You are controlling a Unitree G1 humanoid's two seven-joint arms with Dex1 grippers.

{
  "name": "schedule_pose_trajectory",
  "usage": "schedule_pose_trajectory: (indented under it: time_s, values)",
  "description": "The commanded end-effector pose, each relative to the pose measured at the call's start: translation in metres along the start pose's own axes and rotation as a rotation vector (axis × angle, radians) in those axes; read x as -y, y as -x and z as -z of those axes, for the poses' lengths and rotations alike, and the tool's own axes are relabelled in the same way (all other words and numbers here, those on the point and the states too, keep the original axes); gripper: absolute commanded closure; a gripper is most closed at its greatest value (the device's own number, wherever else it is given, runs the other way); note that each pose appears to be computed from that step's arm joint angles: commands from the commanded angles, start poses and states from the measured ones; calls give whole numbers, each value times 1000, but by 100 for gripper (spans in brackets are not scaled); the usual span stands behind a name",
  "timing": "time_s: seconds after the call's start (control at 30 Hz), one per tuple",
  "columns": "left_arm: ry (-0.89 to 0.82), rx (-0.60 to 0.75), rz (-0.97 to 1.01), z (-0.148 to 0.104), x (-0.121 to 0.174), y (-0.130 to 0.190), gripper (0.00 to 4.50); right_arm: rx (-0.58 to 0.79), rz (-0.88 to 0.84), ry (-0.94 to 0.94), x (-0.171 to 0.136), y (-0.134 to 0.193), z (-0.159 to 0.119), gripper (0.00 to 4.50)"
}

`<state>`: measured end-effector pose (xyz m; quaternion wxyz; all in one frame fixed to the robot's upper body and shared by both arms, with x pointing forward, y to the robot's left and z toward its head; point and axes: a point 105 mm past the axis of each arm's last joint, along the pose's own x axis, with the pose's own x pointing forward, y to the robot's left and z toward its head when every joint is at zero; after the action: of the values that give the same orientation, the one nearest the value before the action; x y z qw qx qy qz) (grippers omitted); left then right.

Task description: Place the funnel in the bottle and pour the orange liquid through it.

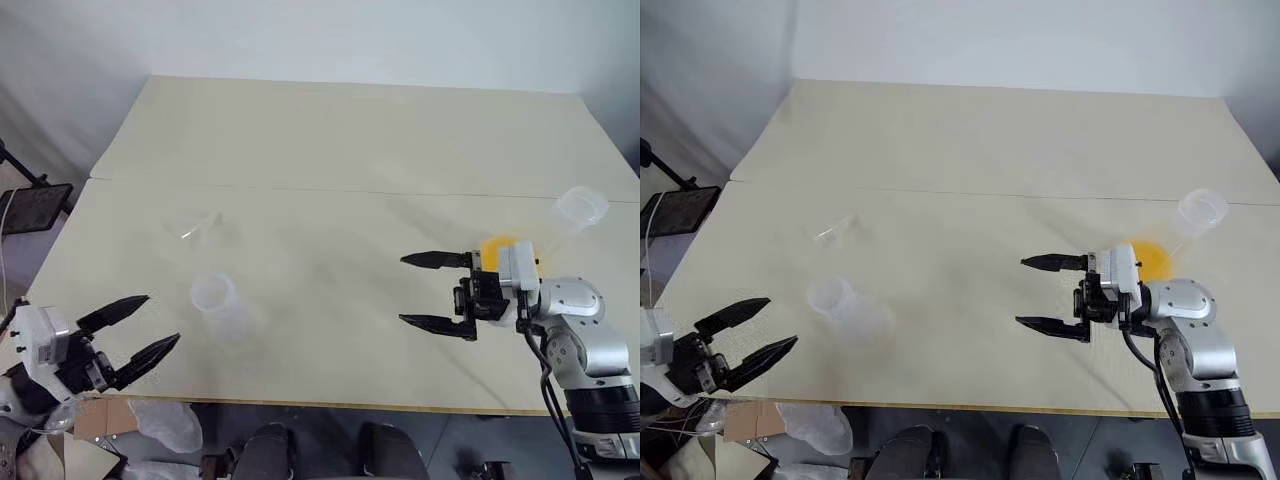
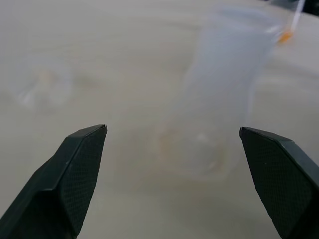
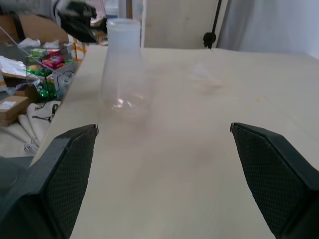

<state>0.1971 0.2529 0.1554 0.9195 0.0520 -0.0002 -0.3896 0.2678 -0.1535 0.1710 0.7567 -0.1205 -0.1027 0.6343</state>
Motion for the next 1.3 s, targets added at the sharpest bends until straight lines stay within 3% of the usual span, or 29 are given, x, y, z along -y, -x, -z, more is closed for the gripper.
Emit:
schedule_pose_trajectory:
  time_s: [0.03,0.43,0.53,0.67,0.8,0.93,1.3]
  values:
    - [-13,44,82,-11,16,-27,0,-45,41,16,3,19,5,4]
    - [17,100,144,-13,5,-67,0,-68,117,9,-8,31,6,4]
    - [20,107,165,-14,4,-69,61,-71,142,0,-15,33,9,0]
    - [13,79,200,-12,5,-70,187,-69,175,0,-19,33,9,0]
    - [1,103,261,-22,11,-81,209,-71,228,18,-19,36,6,0]
    - [-31,190,413,-49,30,-120,209,-92,358,57,-20,55,-1,0]
    - [-227,318,515,-75,55,-269,209,-176,675,49,-62,94,-4,0]
